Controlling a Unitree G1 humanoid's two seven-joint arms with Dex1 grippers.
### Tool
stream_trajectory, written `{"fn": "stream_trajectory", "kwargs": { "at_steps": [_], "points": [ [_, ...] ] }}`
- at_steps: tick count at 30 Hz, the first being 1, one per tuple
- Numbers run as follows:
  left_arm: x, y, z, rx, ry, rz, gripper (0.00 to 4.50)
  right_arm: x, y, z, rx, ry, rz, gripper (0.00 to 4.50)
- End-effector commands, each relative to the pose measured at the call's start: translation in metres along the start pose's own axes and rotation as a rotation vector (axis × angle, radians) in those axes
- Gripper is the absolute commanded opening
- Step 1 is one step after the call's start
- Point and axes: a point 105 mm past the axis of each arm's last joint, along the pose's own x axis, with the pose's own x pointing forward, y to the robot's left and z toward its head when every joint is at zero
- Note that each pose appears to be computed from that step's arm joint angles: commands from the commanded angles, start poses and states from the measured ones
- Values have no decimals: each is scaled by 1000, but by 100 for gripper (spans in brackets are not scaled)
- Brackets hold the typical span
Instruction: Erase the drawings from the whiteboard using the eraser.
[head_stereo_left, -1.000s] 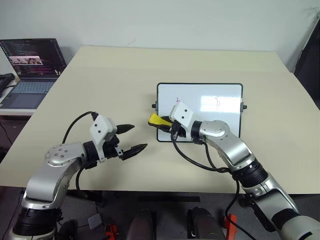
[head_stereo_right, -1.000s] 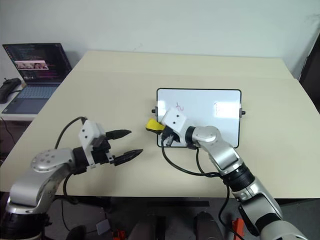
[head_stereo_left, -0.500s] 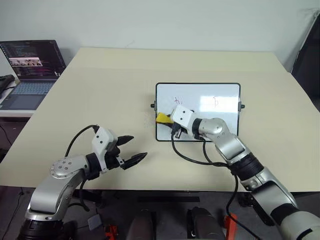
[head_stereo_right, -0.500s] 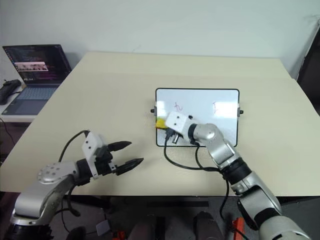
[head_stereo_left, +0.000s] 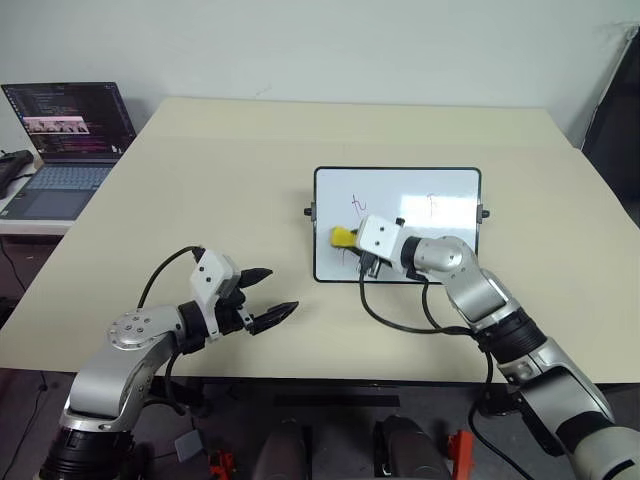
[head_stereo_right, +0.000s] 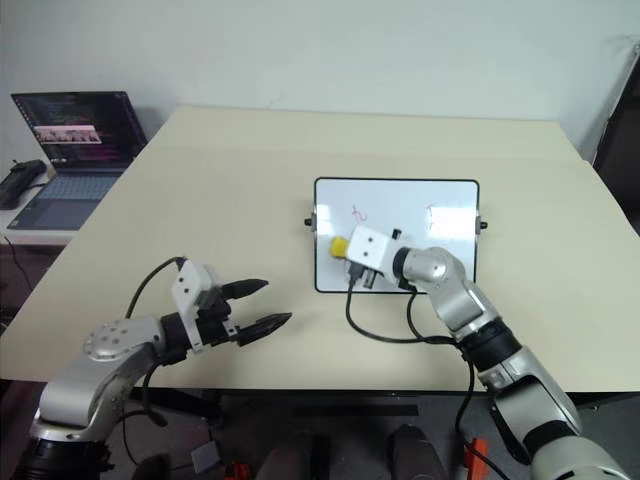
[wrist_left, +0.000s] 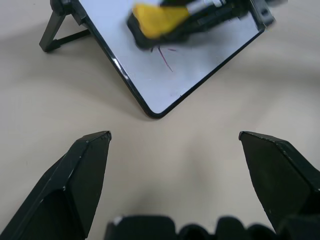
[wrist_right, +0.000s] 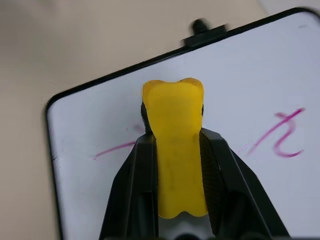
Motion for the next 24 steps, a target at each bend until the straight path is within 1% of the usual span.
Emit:
{"fn": "stream_trajectory", "kwargs": {
  "at_steps": [1,3,6,13,17,19,20,24],
  "points": [
    [0,1,11,39,-33,-5,450,-4,34,-35,-1,144,140,80],
    [1,3,10,39,-31,-4,450,-5,30,-39,17,150,103,80],
    [2,4,10,39,-31,-9,450,-7,15,-38,30,143,33,78],
    [7,4,15,53,-41,-26,450,-9,-33,-26,21,109,-173,70],
    [10,5,21,67,-53,-33,450,-10,-45,-30,7,121,-234,70],
    [11,5,24,74,-59,-37,450,-11,-42,-33,7,126,-230,70],
    [12,6,26,78,-62,-40,450,-10,-36,-33,8,125,-204,70],
    [14,6,32,95,-75,-50,450,-11,3,-31,29,97,-14,70]
  ]
}}
